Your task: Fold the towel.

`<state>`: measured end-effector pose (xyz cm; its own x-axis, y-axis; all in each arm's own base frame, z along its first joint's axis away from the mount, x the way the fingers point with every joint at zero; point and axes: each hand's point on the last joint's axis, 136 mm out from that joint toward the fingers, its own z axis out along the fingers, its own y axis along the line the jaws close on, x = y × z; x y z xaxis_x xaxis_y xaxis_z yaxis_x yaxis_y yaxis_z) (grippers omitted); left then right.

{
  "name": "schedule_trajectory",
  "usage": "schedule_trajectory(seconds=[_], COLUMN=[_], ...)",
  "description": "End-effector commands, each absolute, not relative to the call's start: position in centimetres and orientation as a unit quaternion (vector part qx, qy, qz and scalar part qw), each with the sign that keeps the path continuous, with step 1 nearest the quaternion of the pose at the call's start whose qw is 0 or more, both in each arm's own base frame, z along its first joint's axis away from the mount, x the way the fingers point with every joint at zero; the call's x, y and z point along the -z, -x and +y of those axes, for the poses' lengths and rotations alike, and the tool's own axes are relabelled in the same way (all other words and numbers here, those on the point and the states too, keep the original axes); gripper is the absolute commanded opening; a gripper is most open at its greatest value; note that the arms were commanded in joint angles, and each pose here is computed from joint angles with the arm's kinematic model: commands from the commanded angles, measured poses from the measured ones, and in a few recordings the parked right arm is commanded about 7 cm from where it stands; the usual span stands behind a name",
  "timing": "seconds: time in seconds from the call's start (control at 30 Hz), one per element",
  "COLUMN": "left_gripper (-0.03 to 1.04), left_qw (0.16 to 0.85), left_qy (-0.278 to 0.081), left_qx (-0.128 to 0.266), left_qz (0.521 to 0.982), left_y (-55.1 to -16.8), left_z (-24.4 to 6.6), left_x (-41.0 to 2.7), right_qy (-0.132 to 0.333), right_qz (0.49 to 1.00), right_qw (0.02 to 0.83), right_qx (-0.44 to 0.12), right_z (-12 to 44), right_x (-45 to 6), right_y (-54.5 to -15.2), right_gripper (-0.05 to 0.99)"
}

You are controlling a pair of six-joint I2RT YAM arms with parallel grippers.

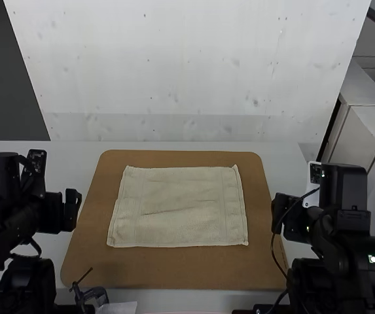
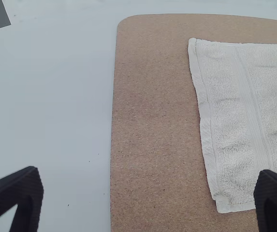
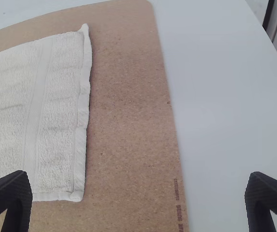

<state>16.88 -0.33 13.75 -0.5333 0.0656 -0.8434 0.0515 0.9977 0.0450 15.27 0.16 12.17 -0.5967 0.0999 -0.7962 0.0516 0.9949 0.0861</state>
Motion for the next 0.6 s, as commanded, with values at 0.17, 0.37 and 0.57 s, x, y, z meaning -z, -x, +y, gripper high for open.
schedule_trajectory(seconds=[0.17, 0.37, 0.57], left_gripper=[0.99, 0.99, 0.99], left_qw=[0.509, 0.509, 0.518], left_qy=[-0.044, -0.042, -0.02], left_qx=[0.022, 0.021, 0.006], left_qz=[0.859, 0.859, 0.855], left_y=[-16.76, -16.78, -17.07], left_z=[-1.4, -1.35, -0.5], left_x=[-15.36, -15.39, -15.8], right_qy=[-0.035, -0.036, -0.072], right_qz=[0.882, 0.882, 0.876], right_qw=[0.468, 0.468, 0.474], right_qx=[-0.045, -0.046, -0.051], right_z=[0.8, 0.8, 0.33], right_x=[-13.52, -13.52, -13.84], right_y=[-15.29, -15.29, -15.53], right_gripper=[0.97, 0.97, 0.96])
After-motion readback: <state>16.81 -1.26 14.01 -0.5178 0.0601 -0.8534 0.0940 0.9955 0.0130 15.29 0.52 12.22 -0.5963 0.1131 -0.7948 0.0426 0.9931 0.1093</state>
